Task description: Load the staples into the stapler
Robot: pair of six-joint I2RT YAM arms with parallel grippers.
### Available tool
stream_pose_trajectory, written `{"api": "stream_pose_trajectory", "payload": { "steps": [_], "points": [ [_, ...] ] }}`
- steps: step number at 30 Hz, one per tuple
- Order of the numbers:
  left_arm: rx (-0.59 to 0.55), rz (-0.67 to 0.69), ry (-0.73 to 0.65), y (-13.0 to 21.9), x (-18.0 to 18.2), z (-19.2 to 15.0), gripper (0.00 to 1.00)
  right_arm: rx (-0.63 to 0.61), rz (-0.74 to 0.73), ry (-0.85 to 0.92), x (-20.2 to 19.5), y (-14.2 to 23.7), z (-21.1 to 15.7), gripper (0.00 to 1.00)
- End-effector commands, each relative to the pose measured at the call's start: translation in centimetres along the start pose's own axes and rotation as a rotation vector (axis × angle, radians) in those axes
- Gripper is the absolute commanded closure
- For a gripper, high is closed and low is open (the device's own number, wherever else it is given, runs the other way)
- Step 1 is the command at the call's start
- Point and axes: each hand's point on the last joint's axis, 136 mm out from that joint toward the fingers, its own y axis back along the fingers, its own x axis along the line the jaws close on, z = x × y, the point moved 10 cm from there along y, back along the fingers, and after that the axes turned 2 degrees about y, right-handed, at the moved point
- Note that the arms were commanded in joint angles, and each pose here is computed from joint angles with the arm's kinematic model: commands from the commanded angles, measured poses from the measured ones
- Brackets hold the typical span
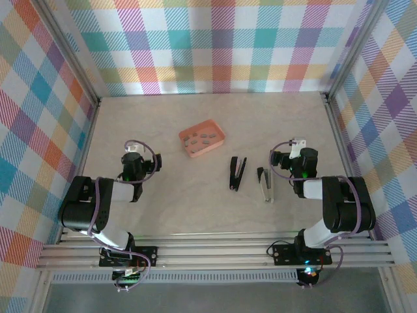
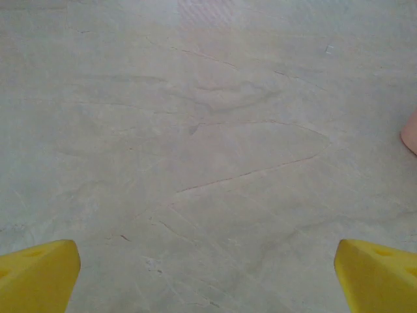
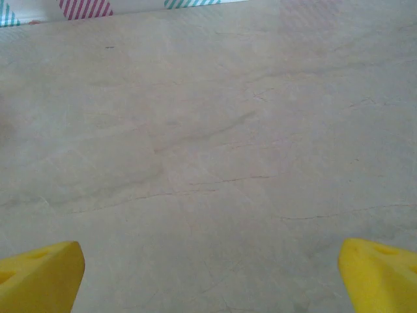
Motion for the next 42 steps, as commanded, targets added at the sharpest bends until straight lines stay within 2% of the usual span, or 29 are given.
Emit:
{"api": "stream_pose_trajectory", "payload": {
  "steps": [1, 42],
  "points": [
    [-0.03, -0.01, 0.004, -0.17, 0.13, 1.03, 0.0, -0.026, 0.006, 0.013, 0.18, -0.07, 0.7, 0.01],
    [-0.02, -0.008, 0.002, -0.14, 0.05, 1.55, 0.0, -0.028, 0.006, 0.013, 0.2, -0.04, 0.71, 0.01]
  ]
}}
